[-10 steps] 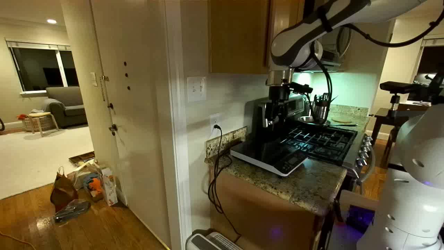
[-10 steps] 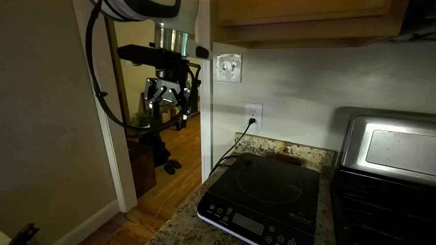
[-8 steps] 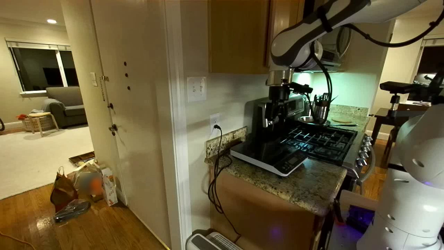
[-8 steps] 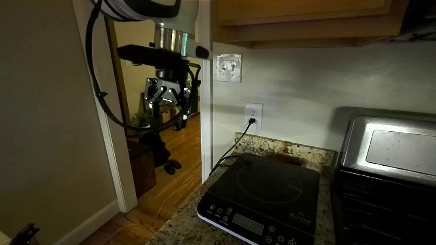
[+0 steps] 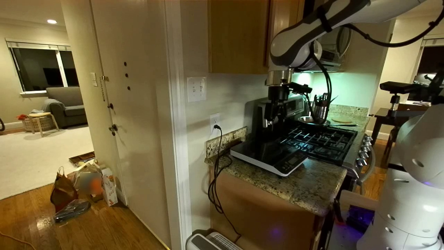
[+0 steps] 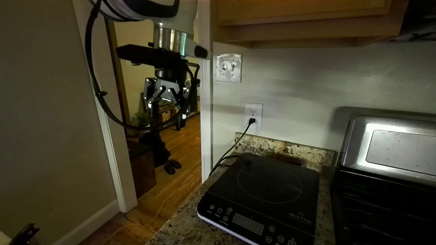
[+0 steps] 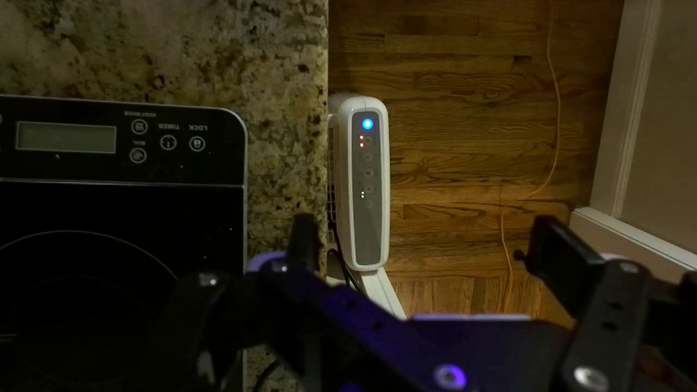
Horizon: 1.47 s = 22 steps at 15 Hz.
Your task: Flip the left switch
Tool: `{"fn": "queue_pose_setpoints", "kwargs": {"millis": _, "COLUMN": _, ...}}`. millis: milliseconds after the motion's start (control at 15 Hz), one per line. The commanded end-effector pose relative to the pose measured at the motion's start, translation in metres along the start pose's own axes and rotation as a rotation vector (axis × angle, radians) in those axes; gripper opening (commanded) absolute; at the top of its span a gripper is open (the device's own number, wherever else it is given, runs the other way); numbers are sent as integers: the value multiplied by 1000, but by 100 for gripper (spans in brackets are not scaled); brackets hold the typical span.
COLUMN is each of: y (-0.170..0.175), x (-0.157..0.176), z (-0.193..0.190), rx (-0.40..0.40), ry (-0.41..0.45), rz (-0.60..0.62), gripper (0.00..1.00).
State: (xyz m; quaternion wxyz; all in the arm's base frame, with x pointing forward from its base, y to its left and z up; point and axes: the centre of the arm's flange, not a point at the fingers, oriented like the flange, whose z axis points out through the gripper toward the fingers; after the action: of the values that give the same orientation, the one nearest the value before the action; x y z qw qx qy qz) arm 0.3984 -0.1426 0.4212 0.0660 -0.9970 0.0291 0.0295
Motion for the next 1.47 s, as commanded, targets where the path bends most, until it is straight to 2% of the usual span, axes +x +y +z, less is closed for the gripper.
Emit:
{"fn": "queue_pose_setpoints", "kwargs": {"millis": 0, "y": -24, "x": -4, "z": 4, "rx": -22, "ry": 17, "rz": -52, "gripper": 100}}
{"fn": "queue_pose_setpoints", "kwargs": {"millis": 267, "y": -62, "x": 4, "z": 4, "rx": -70, "ry": 54, "rz": -158, "gripper": 100}}
{"fn": "queue_pose_setpoints", "kwargs": {"millis": 600, "y": -94, "x": 33, "z": 0, "rx": -148, "ry": 153, "rz": -263, "gripper": 100}}
{"fn": "queue_pose_setpoints", "kwargs": {"millis": 800, "y": -101, "x": 51, "z": -7, "rx": -183, "ry": 233, "rz": -300, "gripper": 100}}
{"fn": "queue_pose_setpoints", "kwargs": {"millis": 1067, "y": -104, "x": 72, "z": -20, "rx": -186, "ry": 323, "rz": -297, "gripper": 100}}
{"fn": "queue_pose_setpoints", "kwargs": {"millis": 1133, "y": -104, "x": 59, "z": -17, "rx": -180, "ry": 290, "rz": -279, "gripper": 100}}
{"fn": "queue_pose_setpoints", "kwargs": {"millis": 1400, "y": -104, "x": 67, "z": -20, "rx": -184, "ry": 306, "rz": -280, "gripper": 100}}
